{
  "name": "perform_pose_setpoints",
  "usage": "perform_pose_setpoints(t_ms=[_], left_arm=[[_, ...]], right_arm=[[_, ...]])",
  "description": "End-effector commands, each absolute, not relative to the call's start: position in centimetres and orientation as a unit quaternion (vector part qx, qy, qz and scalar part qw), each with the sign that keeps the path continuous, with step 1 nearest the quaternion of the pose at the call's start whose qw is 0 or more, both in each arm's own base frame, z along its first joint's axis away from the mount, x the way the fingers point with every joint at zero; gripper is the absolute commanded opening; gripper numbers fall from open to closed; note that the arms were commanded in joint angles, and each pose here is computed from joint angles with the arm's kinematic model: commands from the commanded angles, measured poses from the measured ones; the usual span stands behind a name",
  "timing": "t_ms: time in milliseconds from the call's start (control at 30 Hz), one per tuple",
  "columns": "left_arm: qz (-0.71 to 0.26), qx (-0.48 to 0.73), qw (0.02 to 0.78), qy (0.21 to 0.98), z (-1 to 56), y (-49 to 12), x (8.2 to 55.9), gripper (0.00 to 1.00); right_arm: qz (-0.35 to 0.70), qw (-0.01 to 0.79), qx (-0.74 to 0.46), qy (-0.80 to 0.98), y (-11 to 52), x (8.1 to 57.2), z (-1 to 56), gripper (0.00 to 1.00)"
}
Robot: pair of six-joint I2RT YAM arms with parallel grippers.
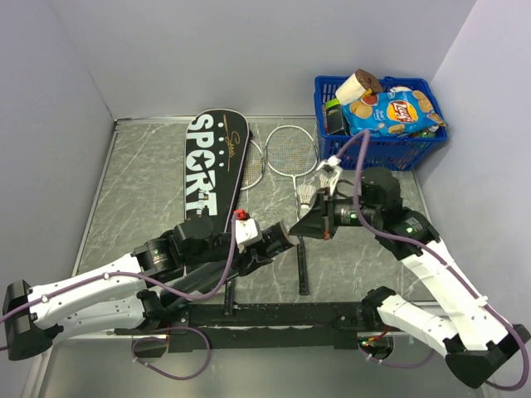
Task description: Pack up the badminton gear
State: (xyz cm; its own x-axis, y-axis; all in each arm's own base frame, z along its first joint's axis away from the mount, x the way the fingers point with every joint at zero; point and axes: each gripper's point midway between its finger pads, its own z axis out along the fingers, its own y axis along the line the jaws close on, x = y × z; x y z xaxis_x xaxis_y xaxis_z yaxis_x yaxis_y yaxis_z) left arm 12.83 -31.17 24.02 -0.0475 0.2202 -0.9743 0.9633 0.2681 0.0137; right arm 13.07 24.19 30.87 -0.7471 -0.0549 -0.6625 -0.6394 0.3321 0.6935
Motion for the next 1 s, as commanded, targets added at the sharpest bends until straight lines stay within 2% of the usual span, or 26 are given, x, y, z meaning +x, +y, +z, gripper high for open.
perform_pose_setpoints(t_ms=[0,200,367,433,600,667,800,967], left_arm=[[-0.37,0.476,0.484,0.635,23.1,-30.7,12.5,0.45],[-0.37,0.477,0.483,0.634,23.1,-30.7,12.5,0.45],[-0.371,0.475,0.484,0.634,23.2,-30.6,12.4,0.46],[-0.372,0.475,0.483,0.634,23.2,-30.7,12.4,0.45],[-0.375,0.471,0.488,0.632,23.7,-30.5,12.1,0.46],[-0.377,0.468,0.493,0.629,24.1,-30.4,12.0,0.46],[-0.387,0.451,0.488,0.639,24.2,-30.4,11.9,0.46],[-0.391,0.45,0.485,0.64,24.7,-30.6,11.5,0.46]], right_arm=[[0.537,0.318,-0.231,0.746,22.7,13.4,32.7,0.0],[0.533,0.325,-0.229,0.747,22.3,13.8,32.9,0.0],[0.455,0.356,-0.183,0.795,20.3,16.3,31.5,0.0],[0.388,0.373,-0.135,0.832,18.5,19.1,29.6,0.0],[0.252,0.35,0.035,0.902,11.7,24.5,23.5,0.0],[0.164,0.35,0.108,0.916,7.6,26.2,20.3,0.0],[0.081,0.342,0.225,0.909,3.4,27.3,17.3,0.0],[-0.005,0.316,0.291,0.903,0.1,27.9,13.7,0.0]])
